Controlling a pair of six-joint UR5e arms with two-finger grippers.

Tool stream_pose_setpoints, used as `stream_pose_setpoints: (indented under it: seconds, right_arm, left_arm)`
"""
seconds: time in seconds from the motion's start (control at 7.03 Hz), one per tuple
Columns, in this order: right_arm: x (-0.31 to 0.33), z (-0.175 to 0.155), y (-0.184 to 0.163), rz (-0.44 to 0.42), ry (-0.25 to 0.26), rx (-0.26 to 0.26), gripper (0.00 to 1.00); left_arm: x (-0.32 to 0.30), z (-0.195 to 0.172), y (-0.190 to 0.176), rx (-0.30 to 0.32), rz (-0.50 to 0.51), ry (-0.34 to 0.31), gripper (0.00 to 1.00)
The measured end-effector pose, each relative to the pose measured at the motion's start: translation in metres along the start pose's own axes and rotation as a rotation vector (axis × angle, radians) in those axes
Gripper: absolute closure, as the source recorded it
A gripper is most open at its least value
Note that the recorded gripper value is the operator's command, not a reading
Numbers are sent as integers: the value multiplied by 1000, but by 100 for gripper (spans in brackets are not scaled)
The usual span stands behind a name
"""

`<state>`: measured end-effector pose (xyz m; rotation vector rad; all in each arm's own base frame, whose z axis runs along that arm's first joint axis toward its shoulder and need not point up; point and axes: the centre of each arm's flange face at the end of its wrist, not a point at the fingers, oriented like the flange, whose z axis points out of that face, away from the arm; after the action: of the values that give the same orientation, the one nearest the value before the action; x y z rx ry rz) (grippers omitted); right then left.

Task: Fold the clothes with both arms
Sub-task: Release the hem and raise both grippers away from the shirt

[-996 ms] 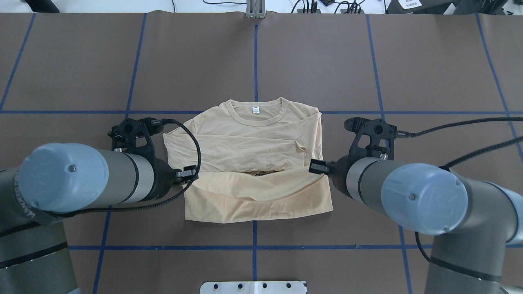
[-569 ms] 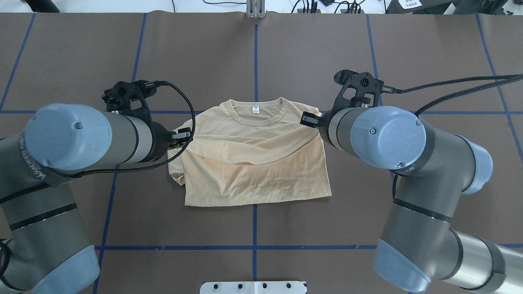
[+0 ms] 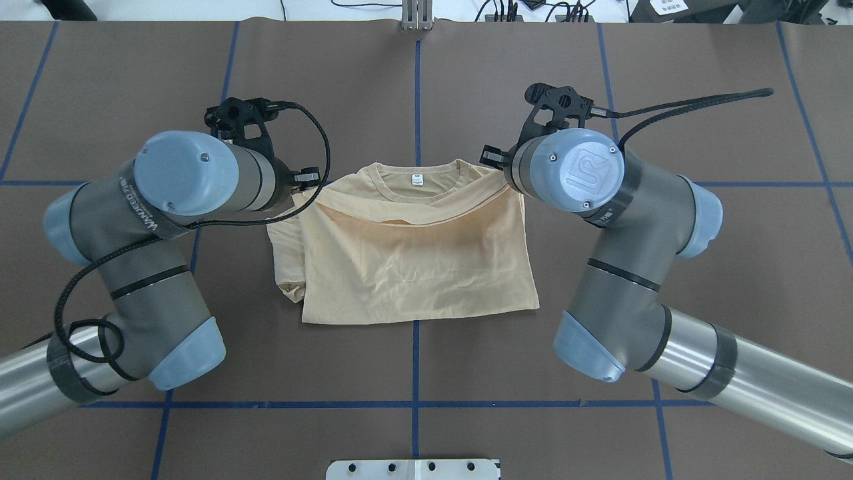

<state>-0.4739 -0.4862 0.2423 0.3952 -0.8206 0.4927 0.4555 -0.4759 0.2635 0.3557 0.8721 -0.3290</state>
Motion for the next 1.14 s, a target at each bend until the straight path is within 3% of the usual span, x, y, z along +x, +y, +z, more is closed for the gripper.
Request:
stream_pose_setpoints:
  seconds: [0.43,0.57,0.71,1.14]
  right_arm:
    - [-3,57,1,-29,25,1,100]
    - [-2,60,-2,-39,27,3,25]
    - [-1,60,-8,-39,25,-4,0]
    - [7,44,-45,-77,-12,-85,0]
  left_arm:
    - [-20,72,-4,-3,52,-37,100]
    - [-22,76,-5,-2,65,-34,33]
    - [-22,76,-6,-1,71,-29,0]
    - [-19,36,-15,-17,199,54,0]
